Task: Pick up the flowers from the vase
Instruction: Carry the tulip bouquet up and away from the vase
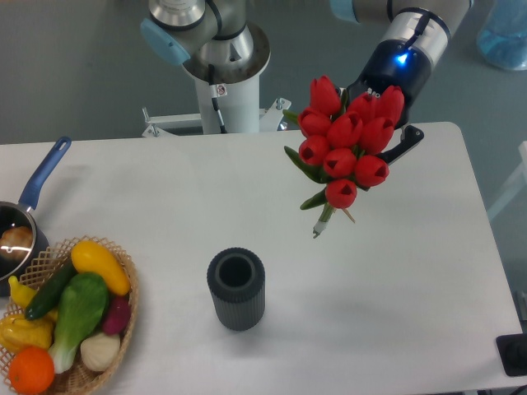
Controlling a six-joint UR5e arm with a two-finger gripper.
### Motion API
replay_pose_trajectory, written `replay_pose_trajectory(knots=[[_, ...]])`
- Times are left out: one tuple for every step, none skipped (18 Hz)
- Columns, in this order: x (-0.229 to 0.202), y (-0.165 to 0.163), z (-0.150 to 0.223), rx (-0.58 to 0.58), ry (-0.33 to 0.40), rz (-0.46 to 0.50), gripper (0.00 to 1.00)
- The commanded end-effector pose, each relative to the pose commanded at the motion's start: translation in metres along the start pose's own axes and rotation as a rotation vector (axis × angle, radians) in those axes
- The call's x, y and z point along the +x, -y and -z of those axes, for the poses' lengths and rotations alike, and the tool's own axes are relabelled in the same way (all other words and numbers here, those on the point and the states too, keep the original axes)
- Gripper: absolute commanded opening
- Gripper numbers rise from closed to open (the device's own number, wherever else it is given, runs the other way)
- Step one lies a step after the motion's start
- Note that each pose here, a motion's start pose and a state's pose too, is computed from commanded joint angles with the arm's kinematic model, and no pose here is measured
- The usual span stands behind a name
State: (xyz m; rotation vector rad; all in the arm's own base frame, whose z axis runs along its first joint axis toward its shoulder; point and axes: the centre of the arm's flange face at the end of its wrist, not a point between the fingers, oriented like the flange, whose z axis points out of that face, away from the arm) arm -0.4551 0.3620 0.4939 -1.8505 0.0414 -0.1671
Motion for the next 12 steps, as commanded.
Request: replay_pose_trajectory(knots=[[0.0002, 0.0006, -0.0006, -0.003, 0.001, -0.002, 0.45], [0.0003, -0.0001, -0.0007, -0.003, 0.0, 0.0, 0.45], [0.0003, -0.001, -0.0009, -0.004, 0.0, 0.0, 0.45], [0.001, -0.0025, -0.0012, -0.006, 0.0, 0.001, 0.45], [0.0007, -0.0042, -0.0008, -0.007, 0.001, 0.003, 0.45], [0.0003, -0.0042, -0.0001, -0.005, 0.002, 0.003, 0.45], [0.0002, -0.0035, 0.0001, -0.005, 0.002, 0.003, 0.45], [0.0003, -0.0042, -0.0001, -0.005, 0.002, 0.005, 0.45], [0.0007, -0.0042, -0.0008, -0.007, 0.001, 0.004, 0.45], [0.0007, -0.0042, -0.0008, -0.007, 0.001, 0.004, 0.45], [0.0012, -0.004, -0.0016, -0.007, 0.0, 0.004, 0.45], [0.0015, -0.0041, -0.0023, -0.009, 0.0, 0.002, 0.44]])
